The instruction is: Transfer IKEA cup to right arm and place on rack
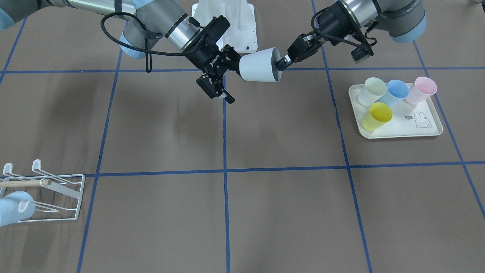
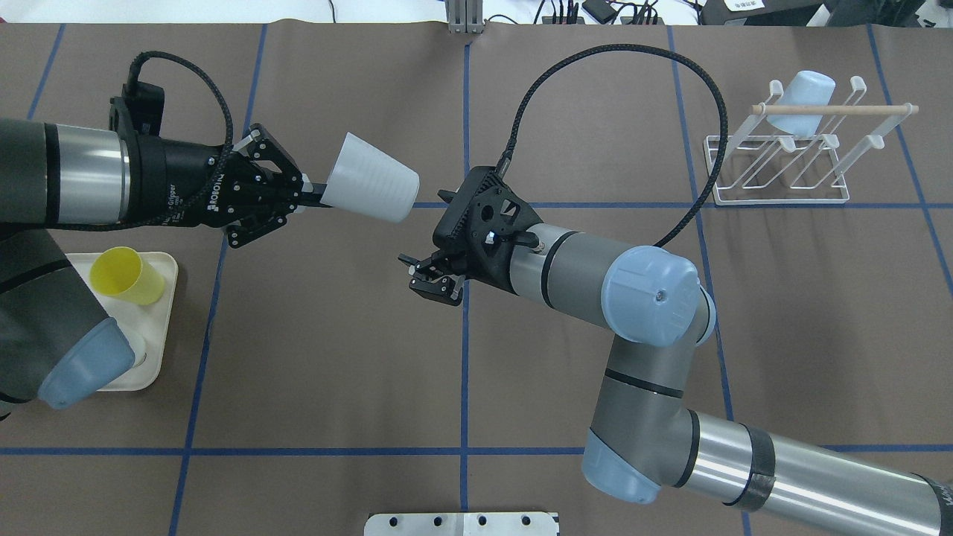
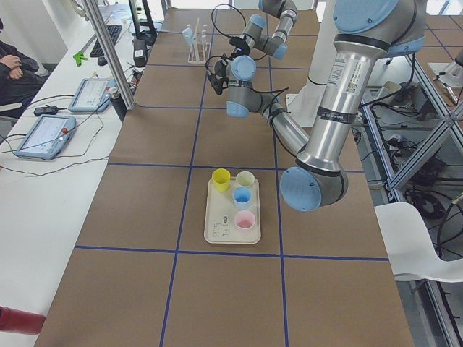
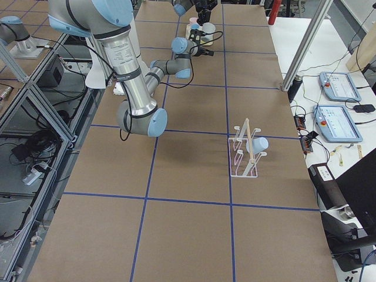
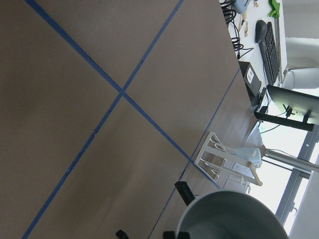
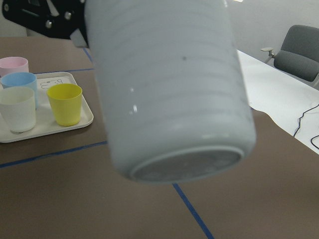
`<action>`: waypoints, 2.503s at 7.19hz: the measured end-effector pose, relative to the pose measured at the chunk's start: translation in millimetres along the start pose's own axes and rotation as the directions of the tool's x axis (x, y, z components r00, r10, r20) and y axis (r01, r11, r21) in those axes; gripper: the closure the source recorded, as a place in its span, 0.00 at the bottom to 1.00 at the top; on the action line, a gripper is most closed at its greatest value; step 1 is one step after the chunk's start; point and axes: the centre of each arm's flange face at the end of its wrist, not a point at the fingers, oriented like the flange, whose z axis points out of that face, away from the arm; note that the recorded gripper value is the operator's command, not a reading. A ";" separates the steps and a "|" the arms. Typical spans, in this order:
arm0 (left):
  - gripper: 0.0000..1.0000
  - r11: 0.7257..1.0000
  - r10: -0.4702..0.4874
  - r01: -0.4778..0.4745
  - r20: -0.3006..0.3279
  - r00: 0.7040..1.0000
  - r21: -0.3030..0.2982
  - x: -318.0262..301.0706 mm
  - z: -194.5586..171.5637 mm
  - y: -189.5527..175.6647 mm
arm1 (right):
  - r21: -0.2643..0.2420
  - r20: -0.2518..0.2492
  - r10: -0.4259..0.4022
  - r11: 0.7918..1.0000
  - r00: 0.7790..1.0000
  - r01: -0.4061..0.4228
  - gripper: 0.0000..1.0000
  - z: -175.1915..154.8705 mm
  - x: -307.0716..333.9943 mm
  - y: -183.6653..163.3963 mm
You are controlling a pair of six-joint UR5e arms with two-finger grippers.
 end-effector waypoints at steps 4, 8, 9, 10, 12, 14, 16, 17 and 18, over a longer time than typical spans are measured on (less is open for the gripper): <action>1.00 0.999 0.041 -0.041 0.020 0.999 0.006 -13.3 13.3 1.3 | 0.015 0.008 0.001 1.000 1.000 -0.001 0.02 -3.5 -3.0 -3.9; 1.00 0.999 0.046 -0.046 0.036 0.998 0.018 -23.8 24.8 -1.0 | 0.024 0.007 0.005 1.000 1.000 -0.005 0.01 -4.8 -3.9 -6.7; 1.00 0.999 0.049 -0.050 0.038 0.998 0.021 -25.0 27.3 -1.8 | 0.023 0.009 0.004 1.000 1.000 -0.004 0.02 -4.7 -5.2 -6.6; 1.00 0.998 0.051 -0.052 0.039 0.998 0.023 -25.5 29.3 -2.7 | 0.023 0.014 0.003 1.000 1.000 -0.003 0.01 -4.2 -8.3 -6.1; 1.00 0.998 0.050 -0.051 0.043 0.998 0.026 -26.8 31.6 -4.2 | 0.026 0.023 0.001 1.000 1.000 -0.002 0.01 -3.3 -14.6 -7.8; 1.00 0.998 0.057 -0.058 0.045 0.997 0.027 -28.1 31.9 -5.0 | 0.030 0.025 0.002 1.000 1.000 -0.002 0.07 -3.8 -15.9 -9.7; 1.00 0.997 0.069 -0.071 0.048 0.996 0.028 -29.7 31.8 -6.0 | 0.037 0.027 0.001 0.999 1.000 -0.002 0.08 -6.6 -16.7 -12.3; 1.00 0.997 0.071 -0.072 0.047 0.996 0.028 -29.5 31.7 -5.8 | 0.038 0.027 0.002 0.999 1.000 -0.003 0.08 -7.1 -16.8 -12.7; 1.00 0.997 0.072 -0.074 0.046 0.996 0.027 -28.6 31.8 -5.2 | 0.039 0.027 0.004 0.999 1.000 -0.005 0.08 -7.1 -16.9 -12.9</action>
